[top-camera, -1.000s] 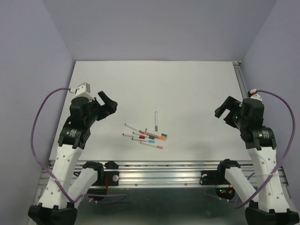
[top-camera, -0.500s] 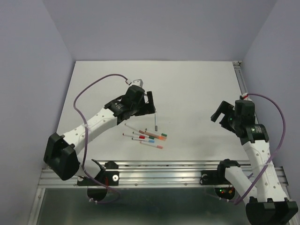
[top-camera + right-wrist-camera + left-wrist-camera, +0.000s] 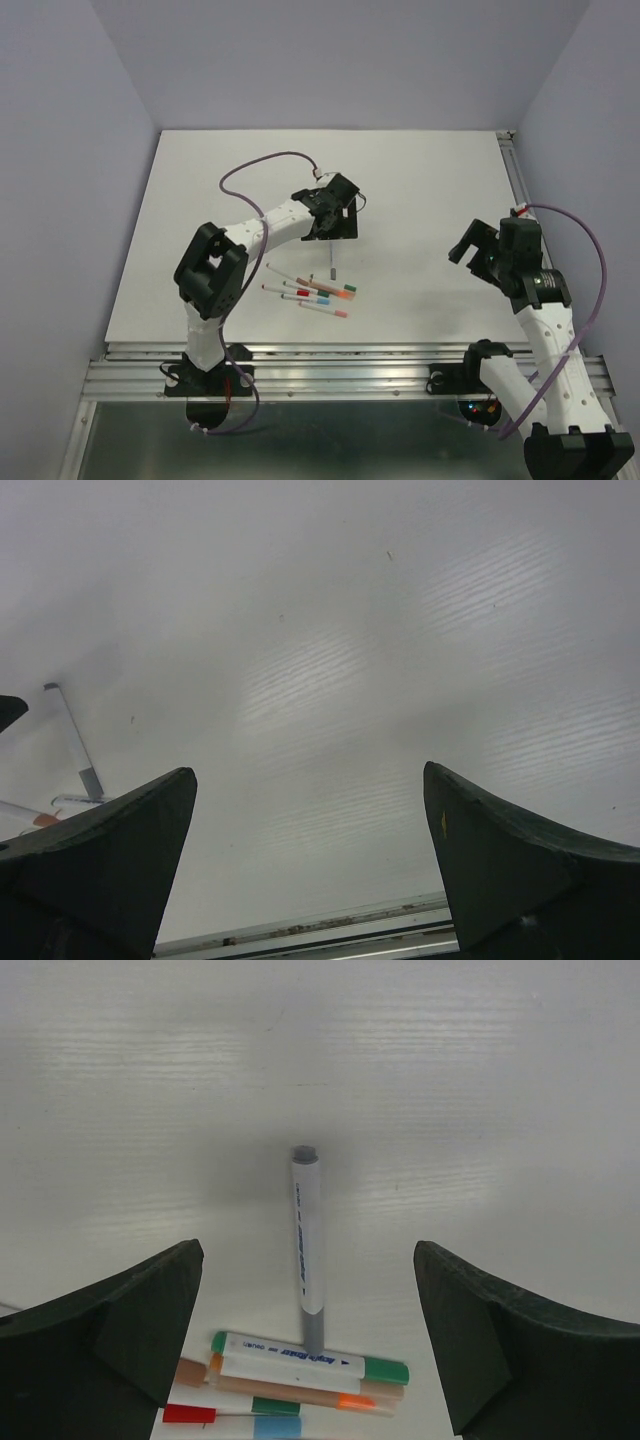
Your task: Open the pen caps
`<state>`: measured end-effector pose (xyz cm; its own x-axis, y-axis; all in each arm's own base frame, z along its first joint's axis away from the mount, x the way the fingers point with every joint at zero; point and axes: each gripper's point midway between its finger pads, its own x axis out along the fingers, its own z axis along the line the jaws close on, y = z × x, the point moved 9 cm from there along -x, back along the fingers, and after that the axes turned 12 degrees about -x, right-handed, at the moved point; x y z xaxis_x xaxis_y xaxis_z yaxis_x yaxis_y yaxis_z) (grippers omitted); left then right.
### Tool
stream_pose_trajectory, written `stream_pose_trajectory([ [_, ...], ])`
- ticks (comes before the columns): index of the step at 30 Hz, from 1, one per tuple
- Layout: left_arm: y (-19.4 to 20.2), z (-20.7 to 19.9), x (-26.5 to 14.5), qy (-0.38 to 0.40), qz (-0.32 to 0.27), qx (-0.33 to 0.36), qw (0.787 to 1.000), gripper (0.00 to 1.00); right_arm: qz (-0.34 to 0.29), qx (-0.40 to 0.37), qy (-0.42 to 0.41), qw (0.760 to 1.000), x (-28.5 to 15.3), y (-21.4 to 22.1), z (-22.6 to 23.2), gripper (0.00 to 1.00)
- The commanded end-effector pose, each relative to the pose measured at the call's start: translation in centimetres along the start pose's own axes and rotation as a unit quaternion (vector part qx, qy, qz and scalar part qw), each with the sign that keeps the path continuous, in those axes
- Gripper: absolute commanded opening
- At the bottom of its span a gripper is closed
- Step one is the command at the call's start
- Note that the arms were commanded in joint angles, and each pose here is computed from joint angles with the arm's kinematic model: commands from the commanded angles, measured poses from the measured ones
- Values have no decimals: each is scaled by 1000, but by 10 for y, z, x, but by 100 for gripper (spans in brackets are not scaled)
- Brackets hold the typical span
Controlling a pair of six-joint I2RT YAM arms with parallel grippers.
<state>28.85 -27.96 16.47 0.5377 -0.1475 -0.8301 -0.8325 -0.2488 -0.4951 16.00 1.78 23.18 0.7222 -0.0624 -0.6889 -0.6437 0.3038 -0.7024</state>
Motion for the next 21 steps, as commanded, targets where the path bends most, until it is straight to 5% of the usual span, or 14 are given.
stream_pose_trajectory([
  [1,-1,-9,5,-13,9,25,1000,99,-18,3,-9,1000,3,-1,1,100],
  [21,51,17,62,-57,91,29,994,54,-17,6,-4,1000,5,2,-1,100],
])
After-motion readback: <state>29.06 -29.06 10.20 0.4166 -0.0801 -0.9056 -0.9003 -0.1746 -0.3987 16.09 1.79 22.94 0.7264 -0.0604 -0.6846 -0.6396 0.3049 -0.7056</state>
